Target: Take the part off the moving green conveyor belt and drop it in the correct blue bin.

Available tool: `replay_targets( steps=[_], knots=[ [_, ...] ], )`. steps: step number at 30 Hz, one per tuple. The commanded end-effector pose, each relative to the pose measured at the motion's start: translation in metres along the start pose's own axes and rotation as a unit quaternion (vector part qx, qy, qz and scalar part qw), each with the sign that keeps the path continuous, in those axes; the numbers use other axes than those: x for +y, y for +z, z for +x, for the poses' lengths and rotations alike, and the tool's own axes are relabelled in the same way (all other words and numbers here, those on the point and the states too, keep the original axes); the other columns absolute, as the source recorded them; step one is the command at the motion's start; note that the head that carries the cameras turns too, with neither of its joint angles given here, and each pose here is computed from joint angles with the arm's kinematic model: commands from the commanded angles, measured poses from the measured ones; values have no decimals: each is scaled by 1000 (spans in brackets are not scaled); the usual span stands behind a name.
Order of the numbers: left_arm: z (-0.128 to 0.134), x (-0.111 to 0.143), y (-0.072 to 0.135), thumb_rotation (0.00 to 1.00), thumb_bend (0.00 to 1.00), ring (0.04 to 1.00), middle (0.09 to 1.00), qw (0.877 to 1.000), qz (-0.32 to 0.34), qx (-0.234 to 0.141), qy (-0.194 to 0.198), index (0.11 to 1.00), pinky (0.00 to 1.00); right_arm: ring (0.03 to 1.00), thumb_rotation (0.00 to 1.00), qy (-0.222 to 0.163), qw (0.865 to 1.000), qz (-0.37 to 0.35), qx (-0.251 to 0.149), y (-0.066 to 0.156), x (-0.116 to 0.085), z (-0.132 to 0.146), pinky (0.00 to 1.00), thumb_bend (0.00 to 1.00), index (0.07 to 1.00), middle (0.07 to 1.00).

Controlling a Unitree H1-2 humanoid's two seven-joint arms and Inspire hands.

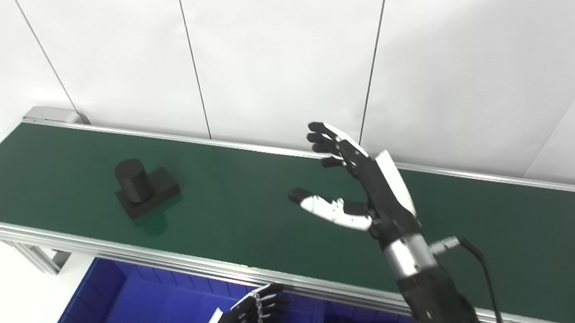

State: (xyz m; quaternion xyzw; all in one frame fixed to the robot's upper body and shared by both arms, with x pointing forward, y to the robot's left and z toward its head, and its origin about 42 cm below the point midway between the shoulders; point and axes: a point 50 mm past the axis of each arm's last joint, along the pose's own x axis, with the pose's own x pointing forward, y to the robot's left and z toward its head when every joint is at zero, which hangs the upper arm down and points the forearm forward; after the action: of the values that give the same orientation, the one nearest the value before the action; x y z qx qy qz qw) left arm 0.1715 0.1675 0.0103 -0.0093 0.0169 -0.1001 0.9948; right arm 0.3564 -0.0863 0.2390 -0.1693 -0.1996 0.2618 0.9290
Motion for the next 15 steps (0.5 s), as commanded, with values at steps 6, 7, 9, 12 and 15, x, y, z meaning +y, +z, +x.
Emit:
replay_targets(
  steps=[6,7,9,12,15],
  knots=[
    [5,-4,11,599,859,749,779,999,7,-37,-2,821,697,799,427,26,999,-18,-39,24,19,46,725,658,860,815],
    [5,-4,11,602,859,749,779,999,7,-37,-3,821,698,801,407,30,999,-18,-39,24,22,50,728,657,862,816],
    [5,-4,11,605,859,750,779,999,8,-37,-3,823,701,811,374,42,998,-17,-40,25,28,58,745,653,864,817],
    [5,-4,11,608,863,751,780,999,8,-37,-4,823,700,816,339,57,998,-7,-37,23,36,68,757,650,868,825],
    [4,-5,11,613,871,750,780,999,7,-37,-5,824,699,813,339,72,997,-23,-25,21,45,79,746,654,868,832]
  ],
)
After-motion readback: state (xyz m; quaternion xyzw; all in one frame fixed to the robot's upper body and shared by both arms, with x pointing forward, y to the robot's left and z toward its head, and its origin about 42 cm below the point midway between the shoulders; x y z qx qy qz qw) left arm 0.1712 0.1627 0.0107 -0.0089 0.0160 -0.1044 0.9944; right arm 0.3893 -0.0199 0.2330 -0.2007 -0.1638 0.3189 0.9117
